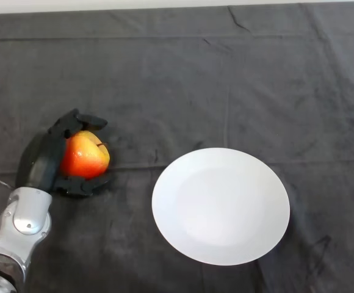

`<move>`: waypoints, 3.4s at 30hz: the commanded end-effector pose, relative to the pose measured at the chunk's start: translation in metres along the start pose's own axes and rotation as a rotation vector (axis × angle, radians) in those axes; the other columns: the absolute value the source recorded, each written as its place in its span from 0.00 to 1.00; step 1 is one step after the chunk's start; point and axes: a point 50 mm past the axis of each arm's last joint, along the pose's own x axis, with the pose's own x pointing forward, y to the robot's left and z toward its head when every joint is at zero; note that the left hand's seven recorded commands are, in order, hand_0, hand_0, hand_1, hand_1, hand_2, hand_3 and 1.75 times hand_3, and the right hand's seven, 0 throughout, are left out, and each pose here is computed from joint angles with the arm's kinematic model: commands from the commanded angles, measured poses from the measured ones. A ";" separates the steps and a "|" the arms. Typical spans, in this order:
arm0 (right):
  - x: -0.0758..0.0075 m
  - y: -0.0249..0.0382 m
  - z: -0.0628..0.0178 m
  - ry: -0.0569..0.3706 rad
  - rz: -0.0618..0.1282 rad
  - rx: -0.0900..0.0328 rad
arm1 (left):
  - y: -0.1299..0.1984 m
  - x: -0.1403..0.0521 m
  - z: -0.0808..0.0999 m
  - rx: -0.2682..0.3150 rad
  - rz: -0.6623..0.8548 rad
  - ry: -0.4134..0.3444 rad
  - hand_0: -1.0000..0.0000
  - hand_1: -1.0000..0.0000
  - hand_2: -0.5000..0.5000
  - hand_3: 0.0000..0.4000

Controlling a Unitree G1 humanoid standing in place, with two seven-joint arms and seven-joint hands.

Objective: Move the apple to the plate

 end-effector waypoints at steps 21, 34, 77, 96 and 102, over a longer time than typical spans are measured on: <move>-0.0085 -0.0113 0.0059 -0.021 -0.033 0.001 | -0.004 0.016 0.048 0.075 0.151 -0.260 0.00 0.00 0.50 1.00; -0.0085 -0.0113 0.0059 -0.021 -0.033 0.001 | -0.031 0.008 0.076 0.051 0.182 -0.445 0.00 0.00 0.50 1.00; -0.0085 -0.0111 0.0062 -0.020 -0.032 0.003 | -0.121 -0.025 0.089 0.153 -0.285 -0.601 0.00 0.00 0.50 1.00; -0.0085 -0.0110 0.0063 -0.020 -0.032 0.005 | -0.113 -0.016 0.084 0.266 -0.342 -0.621 1.00 1.00 0.50 0.00; -0.0085 -0.0110 0.0063 -0.020 -0.032 0.006 | -0.106 -0.012 0.083 0.271 -0.303 -0.611 1.00 1.00 0.50 0.00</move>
